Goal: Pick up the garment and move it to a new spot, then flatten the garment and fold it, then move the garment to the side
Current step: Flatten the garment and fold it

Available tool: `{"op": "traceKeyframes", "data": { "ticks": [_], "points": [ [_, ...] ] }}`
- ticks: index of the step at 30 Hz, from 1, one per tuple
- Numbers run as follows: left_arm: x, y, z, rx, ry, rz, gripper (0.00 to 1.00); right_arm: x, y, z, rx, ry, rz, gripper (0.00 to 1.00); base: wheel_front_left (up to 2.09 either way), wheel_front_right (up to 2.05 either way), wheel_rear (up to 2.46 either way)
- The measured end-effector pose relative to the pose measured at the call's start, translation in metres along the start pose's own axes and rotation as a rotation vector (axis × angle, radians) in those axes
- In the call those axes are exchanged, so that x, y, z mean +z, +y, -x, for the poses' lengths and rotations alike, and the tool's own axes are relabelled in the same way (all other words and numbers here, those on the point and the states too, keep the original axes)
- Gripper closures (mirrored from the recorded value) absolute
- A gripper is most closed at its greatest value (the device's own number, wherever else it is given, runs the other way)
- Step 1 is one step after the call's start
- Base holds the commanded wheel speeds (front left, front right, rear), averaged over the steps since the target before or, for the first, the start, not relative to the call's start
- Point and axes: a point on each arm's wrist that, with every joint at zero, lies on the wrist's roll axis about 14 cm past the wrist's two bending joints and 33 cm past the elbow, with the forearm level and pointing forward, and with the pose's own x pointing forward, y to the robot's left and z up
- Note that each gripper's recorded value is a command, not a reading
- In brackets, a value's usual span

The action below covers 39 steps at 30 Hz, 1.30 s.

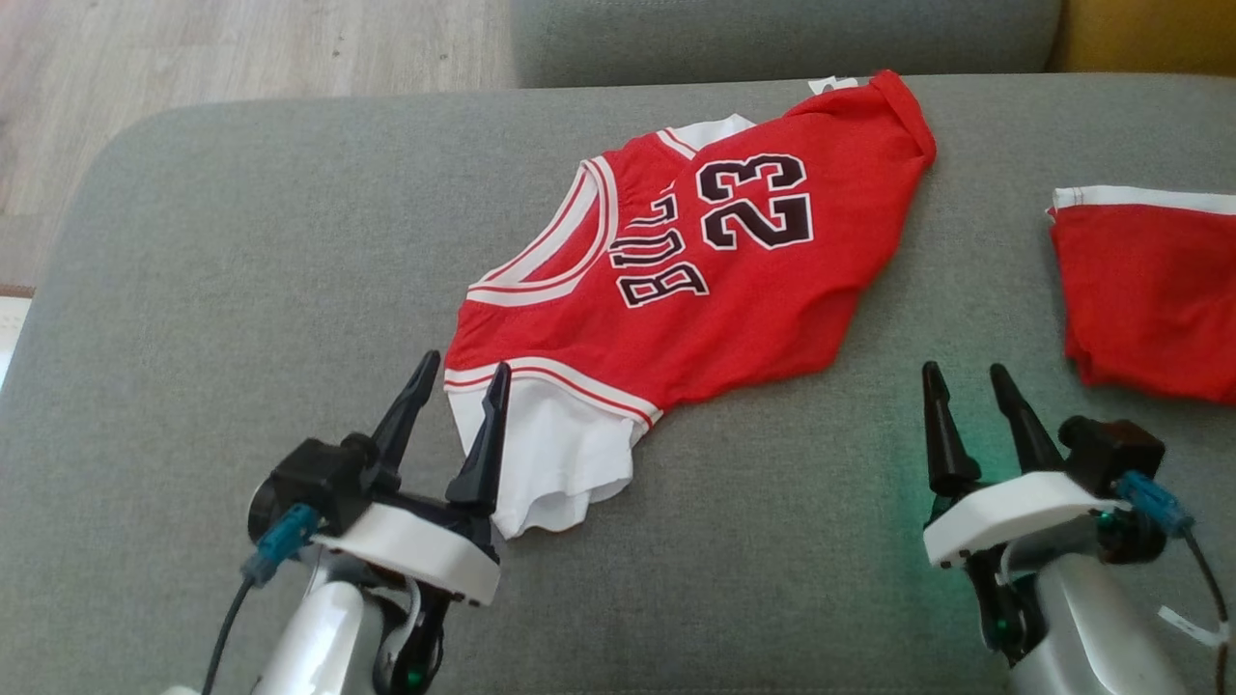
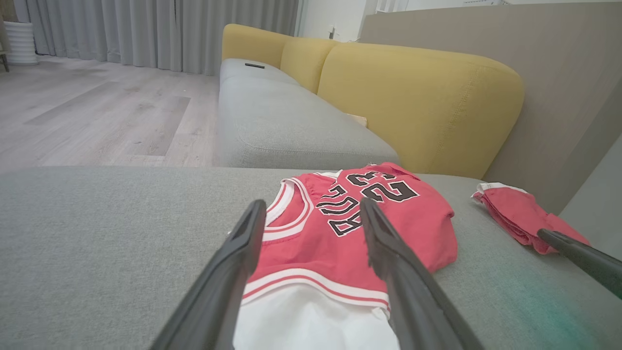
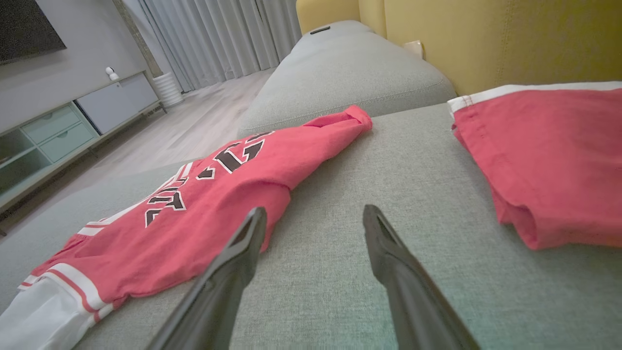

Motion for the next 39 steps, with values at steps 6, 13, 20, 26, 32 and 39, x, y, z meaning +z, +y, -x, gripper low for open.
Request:
{"op": "traceKeyframes", "data": {
  "ticks": [6,13,20,26,32,39],
  "points": [
    [-0.006,0.003,0.002,0.009,0.017,0.002,0.0,0.007,0.0,-0.005,-0.004,-0.01,-0.006,0.0,0.0,0.0,0.0],
    [-0.012,0.014,0.008,0.043,0.037,-0.001,0.0,-0.008,0.02,-0.026,0.051,0.078,-0.024,0.0,0.0,0.0,0.0],
    [-0.014,0.032,0.013,0.099,0.048,-0.008,0.0,-0.036,0.034,-0.048,0.078,0.211,-0.077,0.0,0.0,0.0,0.0],
    [-0.018,0.042,0.019,0.134,0.062,-0.011,0.0,-0.046,0.034,-0.069,0.054,0.264,-0.123,0.0,0.0,0.0,0.0],
    [-0.012,0.042,0.016,0.13,0.048,-0.017,0.0,-0.038,0.04,-0.08,0.068,0.235,-0.086,1.0,0.0,0.0,0.0],
    [-0.006,0.034,0.014,0.106,0.028,-0.018,0.0,-0.007,0.018,-0.075,0.021,0.113,0.028,1.0,0.0,0.0,0.0]
  ]
}}
